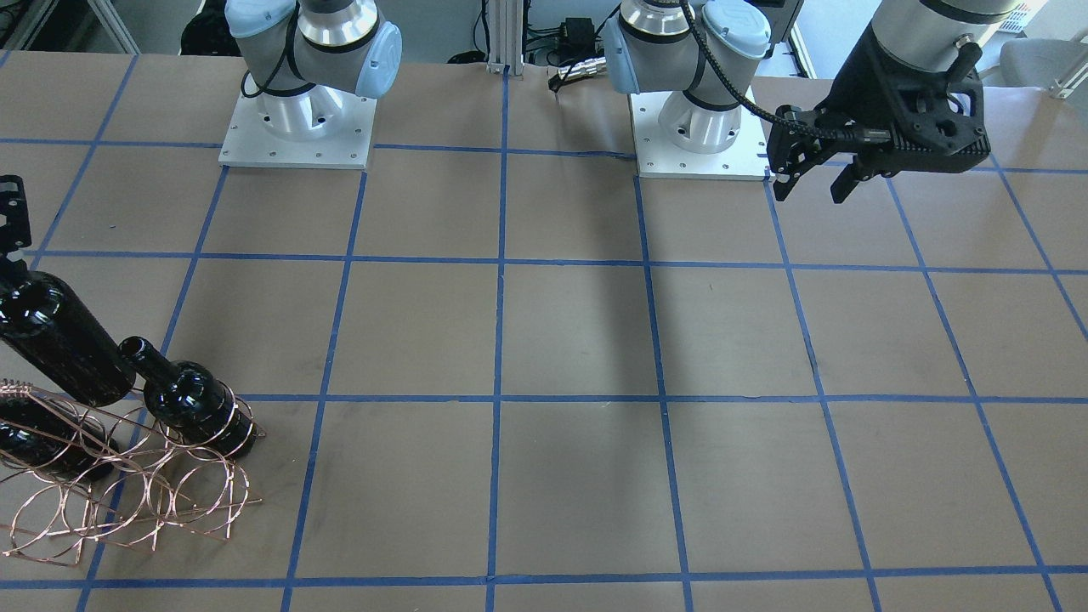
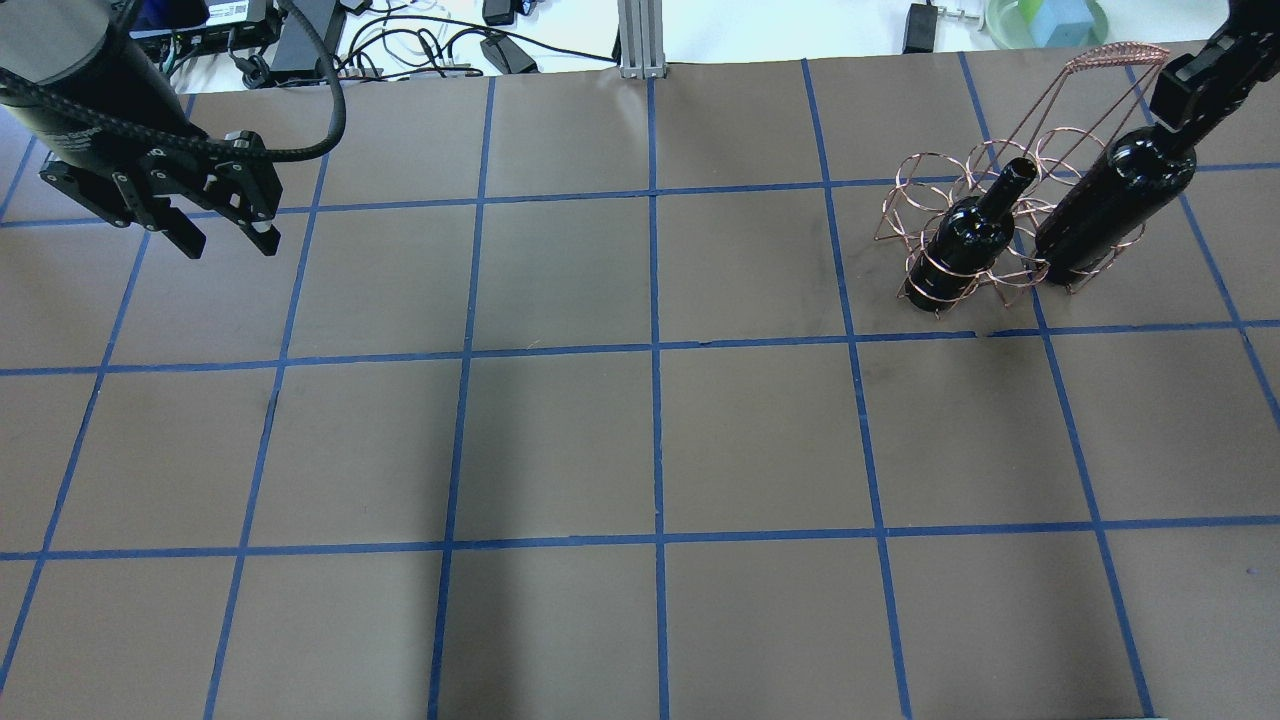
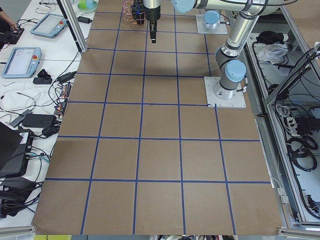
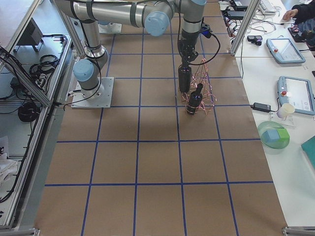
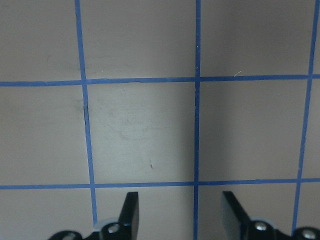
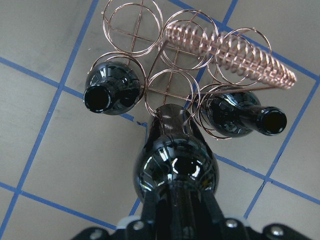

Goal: Place wine into wine basket
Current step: 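Tilt and insert the bottle into the empty rack slot beside the others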

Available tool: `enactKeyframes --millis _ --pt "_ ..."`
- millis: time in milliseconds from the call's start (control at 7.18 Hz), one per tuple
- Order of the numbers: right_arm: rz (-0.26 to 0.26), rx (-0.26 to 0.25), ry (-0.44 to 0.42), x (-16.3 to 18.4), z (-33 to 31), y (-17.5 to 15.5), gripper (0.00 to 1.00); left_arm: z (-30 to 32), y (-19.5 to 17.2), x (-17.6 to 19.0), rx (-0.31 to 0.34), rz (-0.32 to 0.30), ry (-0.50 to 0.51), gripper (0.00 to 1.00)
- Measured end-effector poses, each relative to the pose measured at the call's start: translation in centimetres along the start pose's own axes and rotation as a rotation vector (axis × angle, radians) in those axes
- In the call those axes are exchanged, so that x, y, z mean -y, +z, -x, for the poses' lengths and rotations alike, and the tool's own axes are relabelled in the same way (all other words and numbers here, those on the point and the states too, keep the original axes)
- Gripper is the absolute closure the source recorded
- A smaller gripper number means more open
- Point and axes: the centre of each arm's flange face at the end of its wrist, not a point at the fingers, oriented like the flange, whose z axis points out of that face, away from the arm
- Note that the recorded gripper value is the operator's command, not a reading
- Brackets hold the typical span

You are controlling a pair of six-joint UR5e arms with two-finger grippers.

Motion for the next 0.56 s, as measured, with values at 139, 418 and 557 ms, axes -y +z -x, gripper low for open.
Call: enactKeyframes --millis 139,418,557 --pt "-0.010 -0.001 -0.001 0.4 -0.2 0.4 1.00 0.0 0.1 0.0 0.000 0.001 -0.001 0.36" --pt "-0.015 -0.002 -0.001 1.1 -0.6 1.1 1.00 0.0 0.2 0.0 -0.001 0.003 -0.001 0.36" --pt "-0.013 0.000 -0.004 1.6 -0.8 1.5 1.00 0.0 0.2 0.0 -0.001 0.004 -0.001 0.36"
